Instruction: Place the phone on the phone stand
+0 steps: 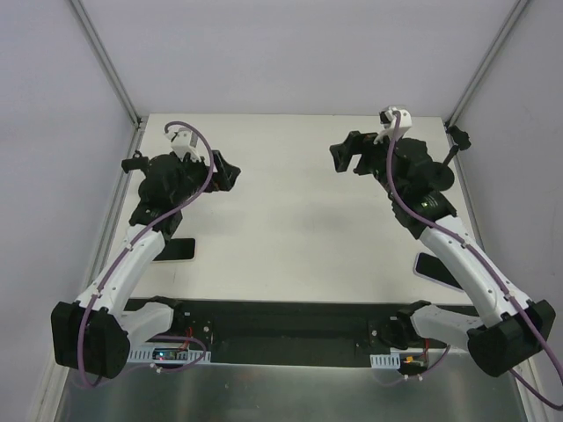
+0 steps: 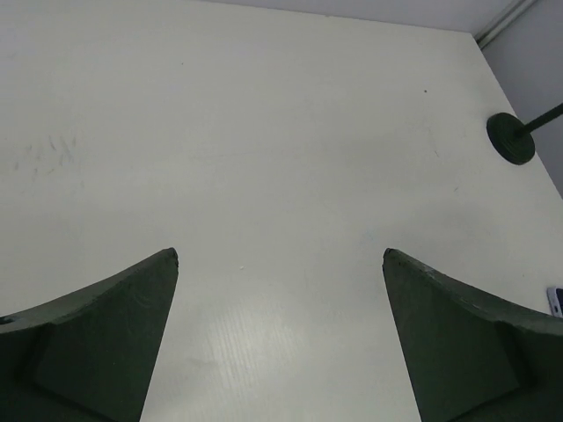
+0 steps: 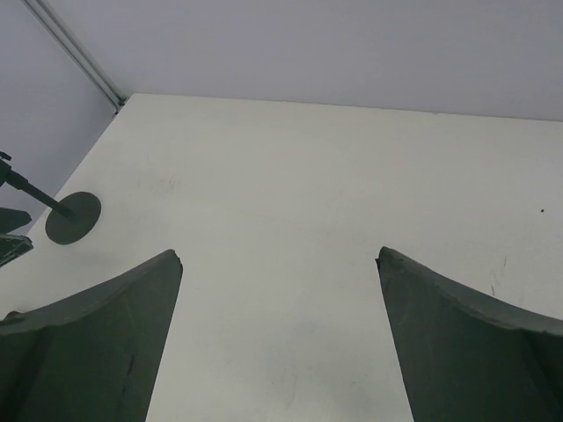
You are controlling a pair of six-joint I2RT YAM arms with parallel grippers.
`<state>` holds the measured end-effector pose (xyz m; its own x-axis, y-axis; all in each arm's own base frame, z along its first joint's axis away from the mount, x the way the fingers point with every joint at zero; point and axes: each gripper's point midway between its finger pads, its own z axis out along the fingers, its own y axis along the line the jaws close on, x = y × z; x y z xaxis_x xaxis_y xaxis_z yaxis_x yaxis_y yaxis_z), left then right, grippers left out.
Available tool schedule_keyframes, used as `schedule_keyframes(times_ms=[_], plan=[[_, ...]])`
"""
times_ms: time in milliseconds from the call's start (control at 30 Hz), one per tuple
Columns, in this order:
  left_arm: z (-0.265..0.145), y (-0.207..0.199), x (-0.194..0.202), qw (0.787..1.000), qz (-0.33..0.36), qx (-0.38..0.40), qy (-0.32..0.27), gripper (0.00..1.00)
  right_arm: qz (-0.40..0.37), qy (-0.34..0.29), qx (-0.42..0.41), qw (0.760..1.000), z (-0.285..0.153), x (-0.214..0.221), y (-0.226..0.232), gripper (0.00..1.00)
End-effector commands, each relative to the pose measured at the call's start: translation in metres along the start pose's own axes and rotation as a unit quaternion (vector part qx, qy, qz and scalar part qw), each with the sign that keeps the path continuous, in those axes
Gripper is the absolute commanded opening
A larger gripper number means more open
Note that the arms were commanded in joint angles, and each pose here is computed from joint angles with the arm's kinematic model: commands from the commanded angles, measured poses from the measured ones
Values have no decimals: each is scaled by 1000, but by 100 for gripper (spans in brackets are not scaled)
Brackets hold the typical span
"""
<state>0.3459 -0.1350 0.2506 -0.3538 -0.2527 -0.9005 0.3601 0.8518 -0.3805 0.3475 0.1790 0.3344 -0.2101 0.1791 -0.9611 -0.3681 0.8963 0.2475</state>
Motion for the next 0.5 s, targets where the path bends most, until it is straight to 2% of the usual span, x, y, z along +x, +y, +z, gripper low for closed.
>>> schedule_keyframes(times_ms=[0, 100, 167, 300, 467], plan=[[-4, 33, -33, 992, -78, -92, -33, 99, 3, 0, -12, 1000, 19, -9, 12, 96], [-6, 55, -37, 978, -172, -111, -31, 99, -13, 35, -61, 997, 33, 9, 28, 96], [-15, 85, -43, 956, -246, -149, -52, 99, -22, 49, -78, 996, 39, 17, 33, 96], [-26, 121, -58, 928, -309, -194, -80, 99, -28, 62, -78, 995, 47, 28, 32, 96], [-51, 172, -84, 870, -414, -226, -142, 99, -40, 73, -68, 994, 53, 37, 26, 96]])
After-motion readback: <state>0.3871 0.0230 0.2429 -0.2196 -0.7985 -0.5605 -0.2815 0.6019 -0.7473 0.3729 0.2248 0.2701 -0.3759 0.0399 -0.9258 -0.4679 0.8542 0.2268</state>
